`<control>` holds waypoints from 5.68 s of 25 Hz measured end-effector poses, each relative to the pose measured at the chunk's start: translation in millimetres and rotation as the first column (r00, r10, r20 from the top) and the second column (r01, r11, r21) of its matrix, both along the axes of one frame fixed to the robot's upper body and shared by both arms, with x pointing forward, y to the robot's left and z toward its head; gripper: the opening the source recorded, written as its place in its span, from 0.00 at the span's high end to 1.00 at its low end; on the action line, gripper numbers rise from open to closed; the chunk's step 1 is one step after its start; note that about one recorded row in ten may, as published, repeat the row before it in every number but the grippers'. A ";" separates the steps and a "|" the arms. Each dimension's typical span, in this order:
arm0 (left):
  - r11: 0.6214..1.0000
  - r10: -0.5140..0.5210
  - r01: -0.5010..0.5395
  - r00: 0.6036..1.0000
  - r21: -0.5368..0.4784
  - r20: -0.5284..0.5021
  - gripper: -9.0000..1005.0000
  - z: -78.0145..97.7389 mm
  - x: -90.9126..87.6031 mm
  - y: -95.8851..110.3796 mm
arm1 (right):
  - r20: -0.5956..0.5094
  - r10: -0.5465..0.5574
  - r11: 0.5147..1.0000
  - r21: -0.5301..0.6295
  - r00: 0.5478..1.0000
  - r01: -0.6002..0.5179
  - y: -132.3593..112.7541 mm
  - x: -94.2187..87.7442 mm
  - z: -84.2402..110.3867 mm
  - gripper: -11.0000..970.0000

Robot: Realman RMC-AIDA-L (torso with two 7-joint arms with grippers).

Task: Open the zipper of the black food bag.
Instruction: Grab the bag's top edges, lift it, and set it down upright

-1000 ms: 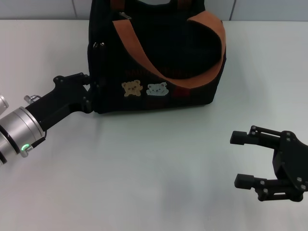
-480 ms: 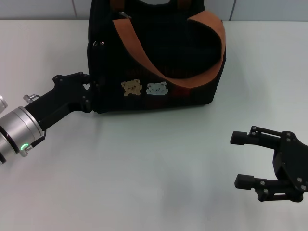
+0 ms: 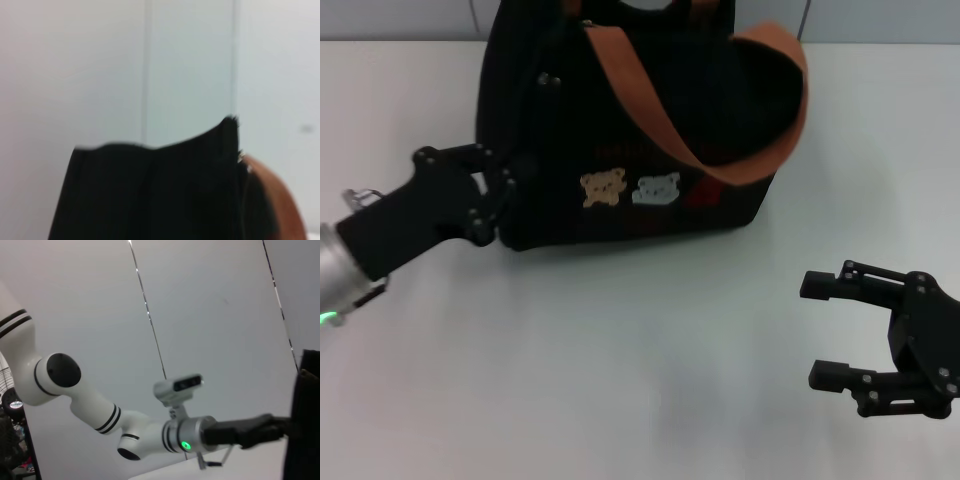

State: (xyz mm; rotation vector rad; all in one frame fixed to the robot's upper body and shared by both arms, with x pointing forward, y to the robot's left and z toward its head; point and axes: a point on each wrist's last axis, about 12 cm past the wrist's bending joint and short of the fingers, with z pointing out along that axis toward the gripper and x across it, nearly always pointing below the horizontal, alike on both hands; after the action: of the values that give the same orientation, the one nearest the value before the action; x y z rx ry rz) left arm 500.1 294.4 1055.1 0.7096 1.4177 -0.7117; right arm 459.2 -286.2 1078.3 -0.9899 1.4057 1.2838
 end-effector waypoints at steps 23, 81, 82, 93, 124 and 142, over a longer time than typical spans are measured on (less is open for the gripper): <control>0.982 -0.177 0.164 0.972 0.095 0.155 0.90 60.6 4.4 25.1 | 0.003 -0.068 0.997 0.029 0.998 0.068 -9.6 -5.2 -0.2 0.13; 0.809 -0.565 0.504 0.807 0.301 0.168 0.91 96.3 23.1 -58.7 | -0.093 -0.471 0.847 0.230 0.877 0.479 13.9 4.2 -29.8 0.16; 0.810 -0.565 0.504 0.807 0.302 0.169 0.92 96.1 23.4 -58.9 | -0.095 -0.464 0.851 0.227 0.881 0.473 15.8 5.3 -30.0 0.19; 0.804 -0.571 0.507 0.803 0.310 0.168 0.92 94.5 23.7 -61.6 | -0.109 -0.424 0.873 0.214 0.899 0.438 25.0 11.7 -29.4 0.60; 0.815 -0.560 0.502 0.810 0.291 0.173 0.92 89.2 23.6 -61.6 | -0.140 -0.374 0.902 0.175 0.917 0.395 33.6 16.9 -31.3 0.99; 0.915 -0.392 0.358 0.898 0.186 0.200 0.92 67.4 15.2 -28.0 | -0.143 -0.401 0.898 0.137 0.905 0.419 33.9 21.2 -35.5 0.99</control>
State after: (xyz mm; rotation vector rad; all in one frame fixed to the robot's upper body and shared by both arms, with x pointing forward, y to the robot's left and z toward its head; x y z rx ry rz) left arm 515.3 266.3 1122.5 1.1656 1.1321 -0.7982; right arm 480.3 -252.2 1042.8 -0.4783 1.4711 1.1244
